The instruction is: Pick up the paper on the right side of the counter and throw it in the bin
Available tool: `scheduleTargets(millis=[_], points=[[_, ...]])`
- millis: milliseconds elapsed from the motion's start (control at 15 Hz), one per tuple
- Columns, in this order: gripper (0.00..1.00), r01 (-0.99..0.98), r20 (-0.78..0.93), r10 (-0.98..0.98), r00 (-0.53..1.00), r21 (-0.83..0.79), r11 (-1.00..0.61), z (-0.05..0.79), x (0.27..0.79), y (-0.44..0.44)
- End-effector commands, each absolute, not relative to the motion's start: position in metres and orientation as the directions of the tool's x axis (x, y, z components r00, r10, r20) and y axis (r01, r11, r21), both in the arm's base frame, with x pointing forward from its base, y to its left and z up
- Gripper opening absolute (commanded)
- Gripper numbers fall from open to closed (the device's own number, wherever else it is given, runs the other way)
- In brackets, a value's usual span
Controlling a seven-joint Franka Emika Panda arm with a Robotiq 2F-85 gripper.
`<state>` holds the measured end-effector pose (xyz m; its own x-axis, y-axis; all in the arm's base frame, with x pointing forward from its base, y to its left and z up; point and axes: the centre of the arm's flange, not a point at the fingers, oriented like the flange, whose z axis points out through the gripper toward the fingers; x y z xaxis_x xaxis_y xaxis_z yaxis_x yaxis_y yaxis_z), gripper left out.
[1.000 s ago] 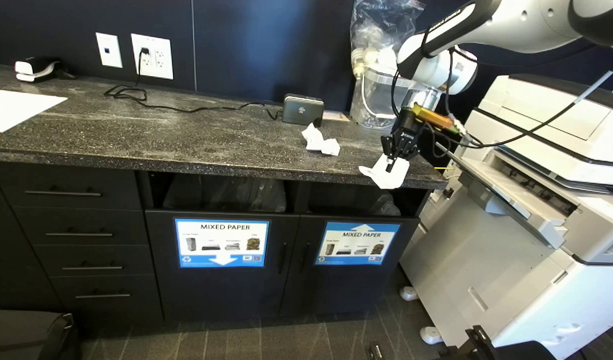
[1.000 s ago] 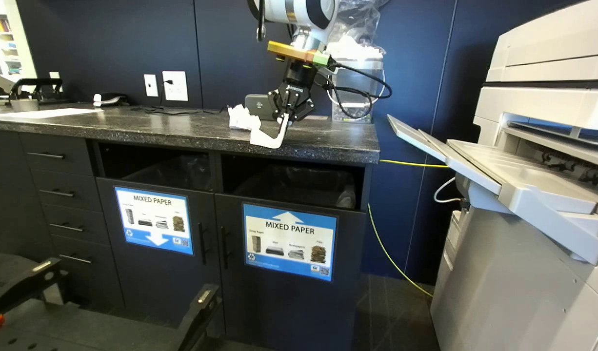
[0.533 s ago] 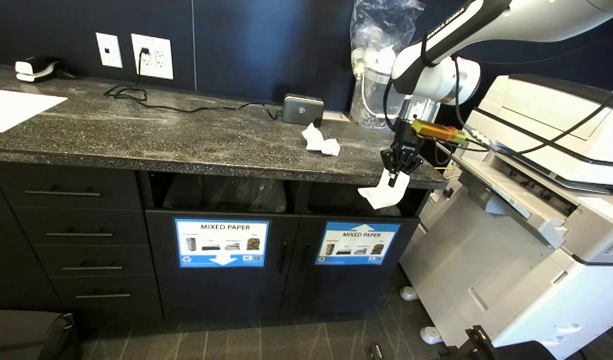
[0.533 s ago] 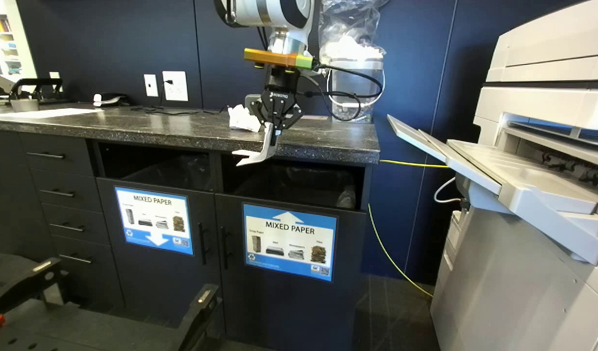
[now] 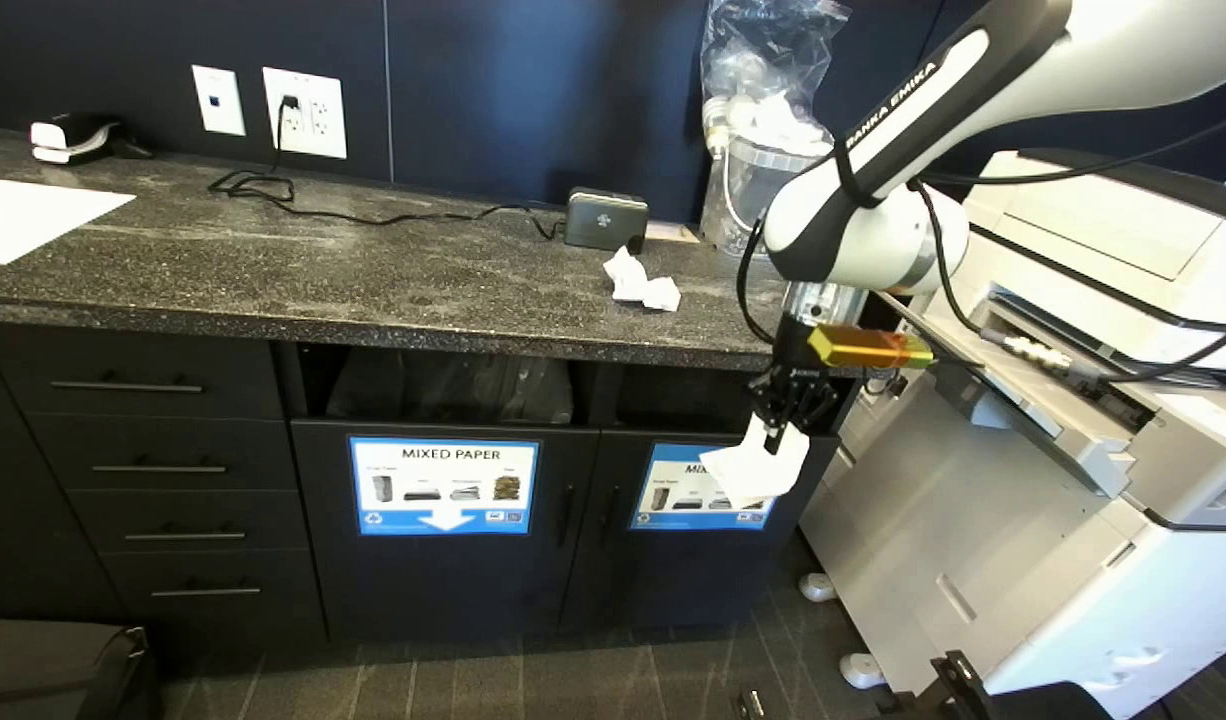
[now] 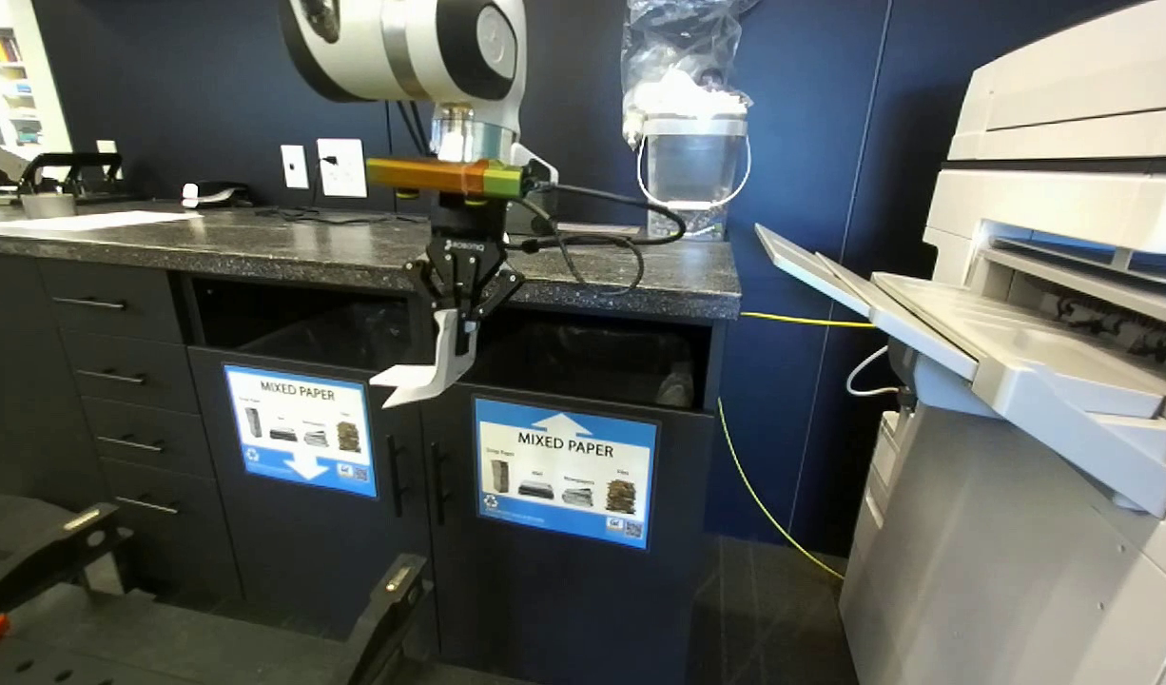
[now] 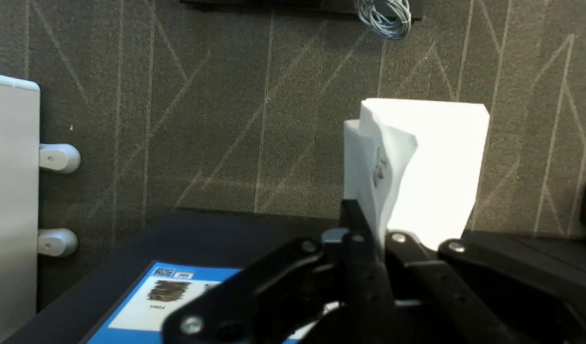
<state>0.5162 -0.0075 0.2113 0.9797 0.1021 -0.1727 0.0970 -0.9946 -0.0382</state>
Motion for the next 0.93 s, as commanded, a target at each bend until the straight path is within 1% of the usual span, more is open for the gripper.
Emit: scheduleTargets(millis=[0,267,467,867], points=[[0.0,0.068,-0.052,0.068,0.996,-0.008,-0.998,0.178,0.438,0.015],[0.0,0.016,0.137,0.017,0.99,0.007,-1.0,0.155,0.424,0.01],[0.0,-0.028,0.285,-0.032,0.958,-0.018,-0.999,0.157,0.429,-0.012],[0.0,-0.037,0.476,-0.041,0.879,-0.018,-0.999,0.147,0.448,-0.053]])
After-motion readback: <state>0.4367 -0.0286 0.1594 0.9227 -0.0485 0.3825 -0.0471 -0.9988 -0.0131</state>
